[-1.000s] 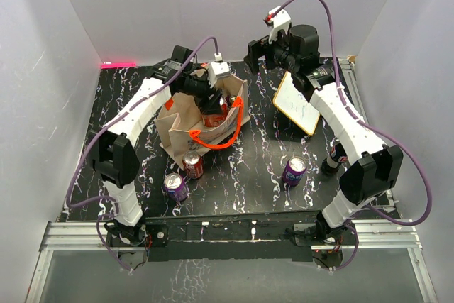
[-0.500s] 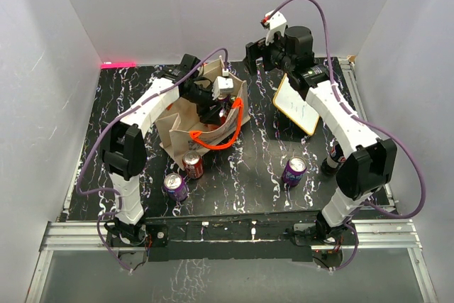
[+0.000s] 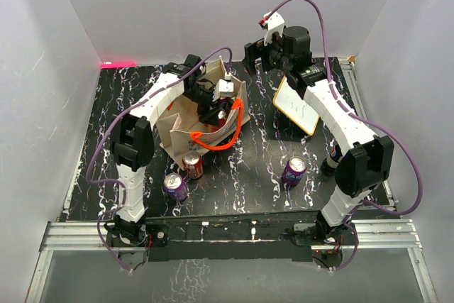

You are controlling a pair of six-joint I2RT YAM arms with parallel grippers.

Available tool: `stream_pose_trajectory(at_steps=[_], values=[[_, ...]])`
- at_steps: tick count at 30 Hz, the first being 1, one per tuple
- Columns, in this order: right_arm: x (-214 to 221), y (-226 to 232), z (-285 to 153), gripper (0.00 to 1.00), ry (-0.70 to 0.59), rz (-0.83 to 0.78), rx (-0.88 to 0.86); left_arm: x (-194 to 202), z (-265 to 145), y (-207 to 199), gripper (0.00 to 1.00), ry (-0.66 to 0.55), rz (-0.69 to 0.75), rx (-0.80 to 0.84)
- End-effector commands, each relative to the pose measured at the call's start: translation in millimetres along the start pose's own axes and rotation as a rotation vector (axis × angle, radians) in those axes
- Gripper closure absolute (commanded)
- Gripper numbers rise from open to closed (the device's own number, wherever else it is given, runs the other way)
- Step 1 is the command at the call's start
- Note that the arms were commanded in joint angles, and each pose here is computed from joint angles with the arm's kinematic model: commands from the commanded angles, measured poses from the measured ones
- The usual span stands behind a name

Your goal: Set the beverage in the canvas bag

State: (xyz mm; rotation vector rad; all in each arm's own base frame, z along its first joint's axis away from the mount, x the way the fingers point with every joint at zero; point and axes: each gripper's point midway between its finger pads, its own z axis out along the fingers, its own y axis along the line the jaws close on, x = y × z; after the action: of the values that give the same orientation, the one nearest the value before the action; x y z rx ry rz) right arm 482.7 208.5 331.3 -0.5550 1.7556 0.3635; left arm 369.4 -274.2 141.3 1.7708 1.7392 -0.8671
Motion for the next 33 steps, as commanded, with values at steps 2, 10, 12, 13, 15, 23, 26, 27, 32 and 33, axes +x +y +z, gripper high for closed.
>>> stream_pose_trajectory(at_steps=[2,10,12,13,15,23,26,27,32,33], values=[[-39,-7,-3,0.0,-0.108,-0.035,0.023,-26,-14,-7,1.0,-0.094,0.094,0.055],[-34,-9,-2,0.0,-0.096,-0.042,0.03,-16,-8,-1,1.0,-0.081,0.121,0.088],[-33,-10,-2,0.0,-0.092,-0.042,0.034,-14,-6,-1,1.0,-0.077,0.123,0.102],[-32,-10,-1,0.0,-0.09,-0.043,0.034,-13,-5,0,1.0,-0.076,0.122,0.105],[-31,-11,-1,0.0,-0.087,-0.044,0.038,-11,-3,2,1.0,-0.074,0.118,0.111],[-29,-12,2,0.0,-0.078,-0.048,0.042,-1,6,7,0.95,-0.062,0.127,0.129],[-23,-12,-2,0.0,-0.066,-0.048,0.043,5,9,10,0.93,-0.046,0.144,0.131],[-22,-11,-2,0.0,-0.064,-0.048,0.042,8,10,11,0.93,-0.038,0.155,0.133],[-18,-10,-3,0.0,-0.057,-0.046,0.037,12,14,11,0.93,-0.033,0.161,0.146],[-18,-10,-3,0.0,-0.058,-0.046,0.035,12,14,11,0.92,-0.035,0.159,0.148]])
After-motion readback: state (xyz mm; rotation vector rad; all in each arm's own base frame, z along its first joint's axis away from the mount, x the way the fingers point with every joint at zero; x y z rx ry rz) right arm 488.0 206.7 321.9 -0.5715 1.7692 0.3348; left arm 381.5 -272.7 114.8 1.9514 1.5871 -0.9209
